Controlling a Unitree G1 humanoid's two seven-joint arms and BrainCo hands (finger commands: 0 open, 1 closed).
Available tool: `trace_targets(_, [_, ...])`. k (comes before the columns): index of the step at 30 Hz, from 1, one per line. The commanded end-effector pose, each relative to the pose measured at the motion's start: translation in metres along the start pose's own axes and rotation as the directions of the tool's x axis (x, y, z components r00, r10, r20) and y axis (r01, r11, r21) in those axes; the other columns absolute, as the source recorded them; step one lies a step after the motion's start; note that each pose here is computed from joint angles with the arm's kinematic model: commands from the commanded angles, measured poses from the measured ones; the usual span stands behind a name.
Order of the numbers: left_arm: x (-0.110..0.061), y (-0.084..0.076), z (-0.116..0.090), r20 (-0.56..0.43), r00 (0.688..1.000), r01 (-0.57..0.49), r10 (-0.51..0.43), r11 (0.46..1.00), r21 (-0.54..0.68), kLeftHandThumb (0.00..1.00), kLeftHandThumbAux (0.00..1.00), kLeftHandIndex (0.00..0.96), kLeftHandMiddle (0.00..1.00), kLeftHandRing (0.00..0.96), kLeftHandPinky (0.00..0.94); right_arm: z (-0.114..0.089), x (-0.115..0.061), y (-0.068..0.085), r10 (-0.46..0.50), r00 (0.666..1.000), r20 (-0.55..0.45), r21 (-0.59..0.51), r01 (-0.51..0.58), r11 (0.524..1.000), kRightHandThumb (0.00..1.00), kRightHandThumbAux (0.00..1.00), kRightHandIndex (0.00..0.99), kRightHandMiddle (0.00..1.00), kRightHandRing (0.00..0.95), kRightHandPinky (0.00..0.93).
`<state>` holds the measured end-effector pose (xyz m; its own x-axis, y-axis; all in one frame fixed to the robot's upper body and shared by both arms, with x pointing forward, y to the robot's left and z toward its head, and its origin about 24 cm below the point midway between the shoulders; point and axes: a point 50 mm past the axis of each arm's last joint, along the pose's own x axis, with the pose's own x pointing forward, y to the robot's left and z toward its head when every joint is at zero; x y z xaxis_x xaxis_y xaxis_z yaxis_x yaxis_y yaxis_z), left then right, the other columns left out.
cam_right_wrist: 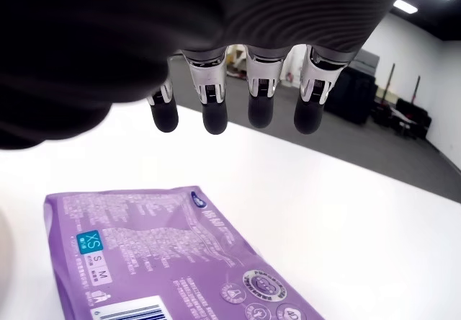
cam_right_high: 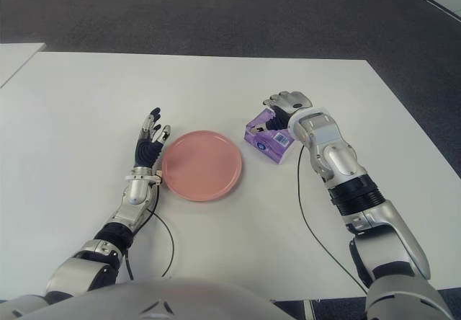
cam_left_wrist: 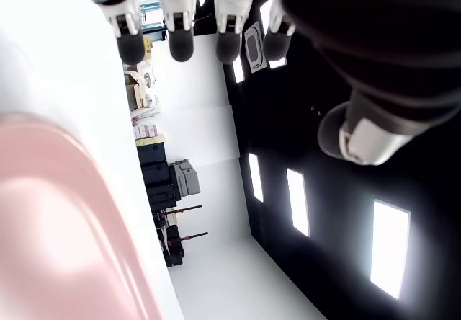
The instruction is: Put the tissue paper into the plate.
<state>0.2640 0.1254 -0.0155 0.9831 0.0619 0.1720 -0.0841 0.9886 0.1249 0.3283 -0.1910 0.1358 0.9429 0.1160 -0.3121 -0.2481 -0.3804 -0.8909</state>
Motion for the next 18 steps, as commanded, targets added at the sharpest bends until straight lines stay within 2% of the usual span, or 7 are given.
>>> trace_targets(1, [-0.037, -0.002, -0.029, -0.153, 0.988, 0.019, -0.016, 1.000, 0.017, 0.000, 0.486, 0.000, 0.000, 0.000, 0.000, 0.007, 0.005, 0.007, 0.003, 1.000, -0.006, -0.014, -0.003, 1.000, 0.370, 0.146, 0.000, 0.000, 0.000, 0.000])
trace_targets(18, [-0.040, -0.001, -0.030, -0.157, 0.987, 0.019, -0.022, 1.000, -0.017, 0.017, 0.497, 0.000, 0.000, 0.000, 0.000, 0.015, 0.018, 0.028, 0.001, 0.995, -0.102, -0.177, -0.019, 0.984, 0.304, 0.144, 0.000, 0.000, 0.000, 0.000])
